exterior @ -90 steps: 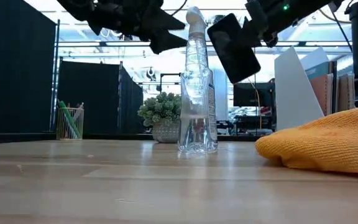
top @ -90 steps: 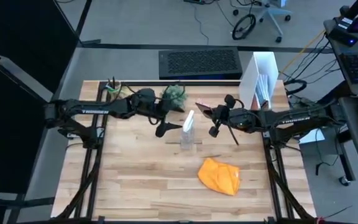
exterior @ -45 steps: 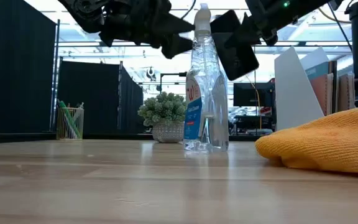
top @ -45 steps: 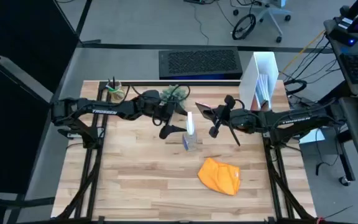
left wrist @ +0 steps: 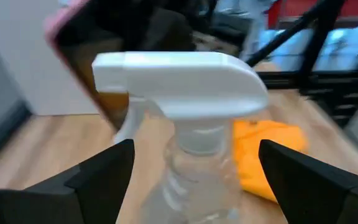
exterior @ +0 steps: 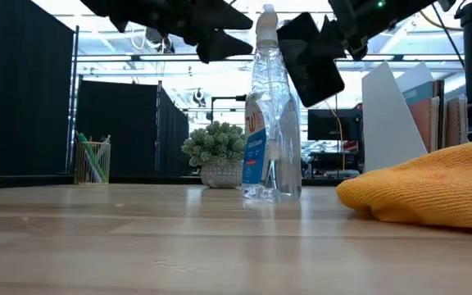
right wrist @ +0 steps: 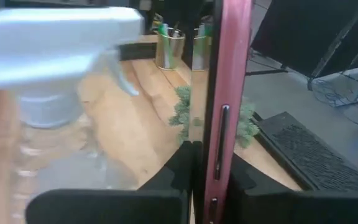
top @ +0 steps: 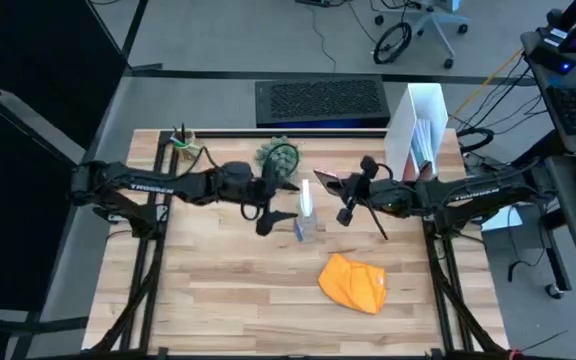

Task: Apply microfiber cloth
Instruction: Spray the front of the pink phone with the white spray bottle

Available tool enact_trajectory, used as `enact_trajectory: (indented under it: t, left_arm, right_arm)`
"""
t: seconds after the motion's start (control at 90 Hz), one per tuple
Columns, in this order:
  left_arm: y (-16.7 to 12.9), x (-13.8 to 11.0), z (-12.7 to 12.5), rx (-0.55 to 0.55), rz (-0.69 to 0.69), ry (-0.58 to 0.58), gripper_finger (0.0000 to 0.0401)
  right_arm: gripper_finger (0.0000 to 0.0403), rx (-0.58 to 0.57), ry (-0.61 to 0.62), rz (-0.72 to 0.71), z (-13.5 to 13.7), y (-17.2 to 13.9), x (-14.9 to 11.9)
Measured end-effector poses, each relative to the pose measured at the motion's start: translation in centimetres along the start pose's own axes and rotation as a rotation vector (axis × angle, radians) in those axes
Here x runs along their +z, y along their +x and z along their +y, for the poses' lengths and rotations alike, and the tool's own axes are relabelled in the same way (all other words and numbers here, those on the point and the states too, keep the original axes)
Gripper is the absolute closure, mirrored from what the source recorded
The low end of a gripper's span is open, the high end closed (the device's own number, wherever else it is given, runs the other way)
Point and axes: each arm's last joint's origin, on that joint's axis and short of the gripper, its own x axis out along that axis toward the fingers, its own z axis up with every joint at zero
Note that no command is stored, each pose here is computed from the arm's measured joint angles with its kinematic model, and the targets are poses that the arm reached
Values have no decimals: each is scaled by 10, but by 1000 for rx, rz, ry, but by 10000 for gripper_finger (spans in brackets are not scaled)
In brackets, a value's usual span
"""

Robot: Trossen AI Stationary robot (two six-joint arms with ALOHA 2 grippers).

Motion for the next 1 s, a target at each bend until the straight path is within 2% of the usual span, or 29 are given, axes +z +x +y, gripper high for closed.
enact_trajectory:
  t: [0.122,0.233,0.378,0.578,1.0]
  left_arm:
    - [9,-2,-4,27,-34,5,70]
    - [15,-6,-7,25,-28,-5,70]
    - [21,-5,-10,24,-97,-15,70]
    - [27,-9,-2,53,-97,22,70]
    - [32,-13,4,-58,-132,41,70]
  right_arm:
    - [389,-48,-21,3,6,-5,-2]
    - [389,-33,10,-3,10,-7,-2]
    - [389,-28,-1,11,16,0,-6]
    - [388,-43,-58,-35,19,9,-3]
    - [388,-16,6,-129,19,13,7]
